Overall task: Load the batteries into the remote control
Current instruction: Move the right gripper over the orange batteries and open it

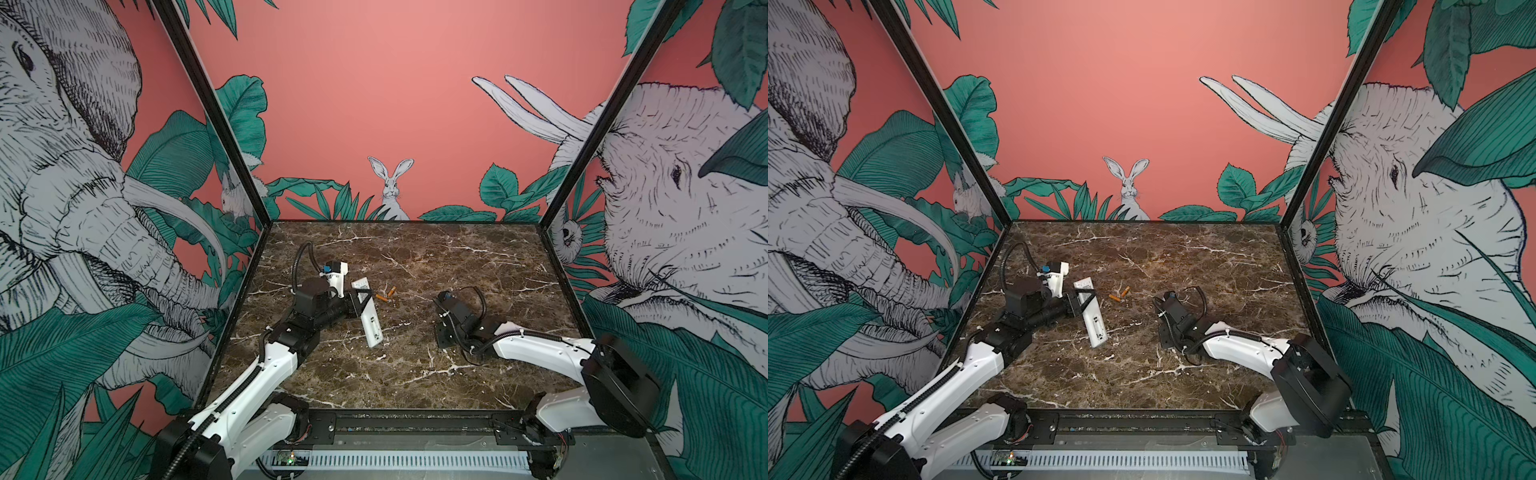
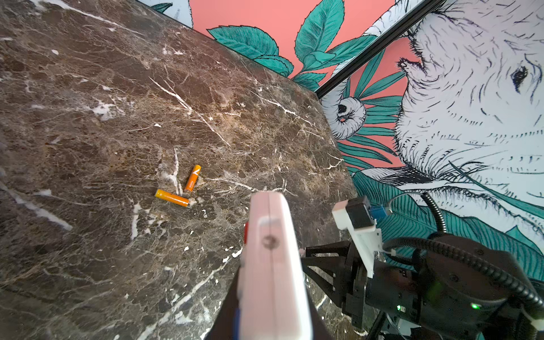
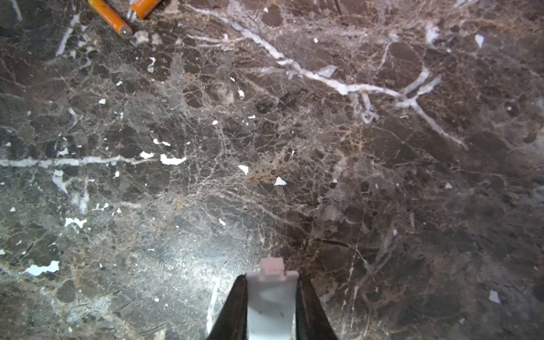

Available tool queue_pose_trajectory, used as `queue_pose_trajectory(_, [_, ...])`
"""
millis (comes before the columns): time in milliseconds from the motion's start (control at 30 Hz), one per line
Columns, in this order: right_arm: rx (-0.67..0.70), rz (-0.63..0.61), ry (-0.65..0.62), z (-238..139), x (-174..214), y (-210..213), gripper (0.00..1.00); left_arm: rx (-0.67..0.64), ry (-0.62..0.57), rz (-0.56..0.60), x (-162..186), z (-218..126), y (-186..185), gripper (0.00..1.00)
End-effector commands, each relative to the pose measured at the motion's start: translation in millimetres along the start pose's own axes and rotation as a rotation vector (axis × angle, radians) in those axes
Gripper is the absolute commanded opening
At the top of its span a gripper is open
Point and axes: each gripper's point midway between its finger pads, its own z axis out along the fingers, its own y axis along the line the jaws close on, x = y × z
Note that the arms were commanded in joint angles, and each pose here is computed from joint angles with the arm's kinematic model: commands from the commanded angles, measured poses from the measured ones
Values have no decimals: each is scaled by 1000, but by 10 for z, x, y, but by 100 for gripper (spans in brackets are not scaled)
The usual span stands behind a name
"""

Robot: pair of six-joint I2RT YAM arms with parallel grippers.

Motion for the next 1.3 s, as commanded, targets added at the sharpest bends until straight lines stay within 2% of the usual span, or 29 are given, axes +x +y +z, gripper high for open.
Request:
queue_pose_trajectory(0, [21,31,-1,78,34,-55,13,35,-31,9,-56,-45,-63,0])
queue_pose_trajectory(500, [45,53,54,274,220,-107,16,37,-39,7,-67,-55,-57,0])
queue_pose_trajectory(600, [39,55,50,274,205,-92,24,37,-41,7,-62,-68,-57,0])
queue_pose_trajectory(733, [33,58,32,210,154,-81,45,36,-38,0,-57,-73,-58,0])
queue_pose_trajectory(833, [40,45,8,107,68,-90,54,31,-36,-1,-67,-84,-66,0])
queue_pose_trajectory(1067, [63,-54,-33,-235,-220,-78,66,12,-32,-32,-81,-46,35,0])
queue_pose_trajectory(1267, [27,-165,-55,-387,-503,99,67,10,-50,-51,-174,-91,89,0])
